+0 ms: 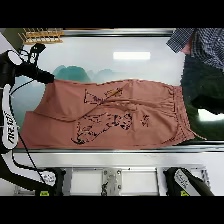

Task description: Fold the clothes and pants, and hang the long-sleeved shirts on hangers.

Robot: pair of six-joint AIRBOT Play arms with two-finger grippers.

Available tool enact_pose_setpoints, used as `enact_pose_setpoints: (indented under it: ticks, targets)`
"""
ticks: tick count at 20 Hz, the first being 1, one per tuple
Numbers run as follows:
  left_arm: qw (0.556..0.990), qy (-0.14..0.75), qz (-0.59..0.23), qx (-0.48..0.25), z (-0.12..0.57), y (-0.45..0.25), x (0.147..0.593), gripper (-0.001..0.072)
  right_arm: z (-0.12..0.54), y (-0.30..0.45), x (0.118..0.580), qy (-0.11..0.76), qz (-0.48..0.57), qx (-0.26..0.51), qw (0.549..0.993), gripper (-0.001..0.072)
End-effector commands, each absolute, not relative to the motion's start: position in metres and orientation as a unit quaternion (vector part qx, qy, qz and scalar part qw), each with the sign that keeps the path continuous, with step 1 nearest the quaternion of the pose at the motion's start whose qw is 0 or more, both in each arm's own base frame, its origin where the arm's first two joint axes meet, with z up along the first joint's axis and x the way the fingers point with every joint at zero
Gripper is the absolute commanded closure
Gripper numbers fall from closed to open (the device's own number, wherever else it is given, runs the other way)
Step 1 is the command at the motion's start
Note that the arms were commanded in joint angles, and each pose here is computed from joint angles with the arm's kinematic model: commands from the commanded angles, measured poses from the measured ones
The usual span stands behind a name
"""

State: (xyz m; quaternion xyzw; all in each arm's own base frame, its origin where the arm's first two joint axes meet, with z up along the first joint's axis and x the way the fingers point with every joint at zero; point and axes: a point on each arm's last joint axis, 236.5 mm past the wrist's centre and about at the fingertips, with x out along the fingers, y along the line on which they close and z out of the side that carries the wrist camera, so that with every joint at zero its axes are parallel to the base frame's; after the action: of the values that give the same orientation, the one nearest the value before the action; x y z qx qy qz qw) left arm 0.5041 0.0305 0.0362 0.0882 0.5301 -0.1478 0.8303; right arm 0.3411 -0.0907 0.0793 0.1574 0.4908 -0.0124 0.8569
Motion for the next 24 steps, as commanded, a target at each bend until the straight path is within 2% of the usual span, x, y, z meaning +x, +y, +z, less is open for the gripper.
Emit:
enact_pose_setpoints:
  ticks: [1, 3, 4, 7, 8, 9, 13, 24]
  targets:
    - [0.835, 0.524, -0.145, 0.089, 0.037, 0.031, 0.508, 0.0702, 0.076, -0.1, 0.401, 0.498, 0.051, 0.079, 0.862, 0.0136]
    - [0.835, 0.524, -0.145, 0.089, 0.037, 0.031, 0.508, 0.0702, 0.059, -0.096, 0.443, 0.502, 0.096, 0.03, 0.859, 0.03]
    - [0.835, 0.524, -0.145, 0.089, 0.037, 0.031, 0.508, 0.0702, 0.047, -0.093, 0.464, 0.506, 0.116, 0.012, 0.855, 0.0309]
    - [0.834, 0.524, -0.146, 0.089, 0.037, 0.031, 0.508, 0.0702, 0.007, -0.082, 0.514, 0.52, 0.144, -0.007, 0.842, 0.0277]
    - [0.834, 0.524, -0.146, 0.089, 0.037, 0.031, 0.508, 0.0702, -0.009, -0.08, 0.529, 0.526, 0.149, -0.016, 0.837, 0.0192]
    - [0.834, 0.525, -0.146, 0.089, 0.037, 0.031, 0.508, 0.0702, -0.024, -0.079, 0.541, 0.532, 0.151, -0.028, 0.833, 0.0159]
    - [0.834, 0.525, -0.146, 0.089, 0.037, 0.031, 0.508, 0.0702, -0.062, -0.076, 0.568, 0.546, 0.153, -0.068, 0.821, 0.016]
    - [0.835, 0.524, -0.146, 0.089, 0.037, 0.031, 0.508, 0.0702, -0.09, -0.081, 0.586, 0.537, 0.133, -0.055, 0.831, 0.0171]
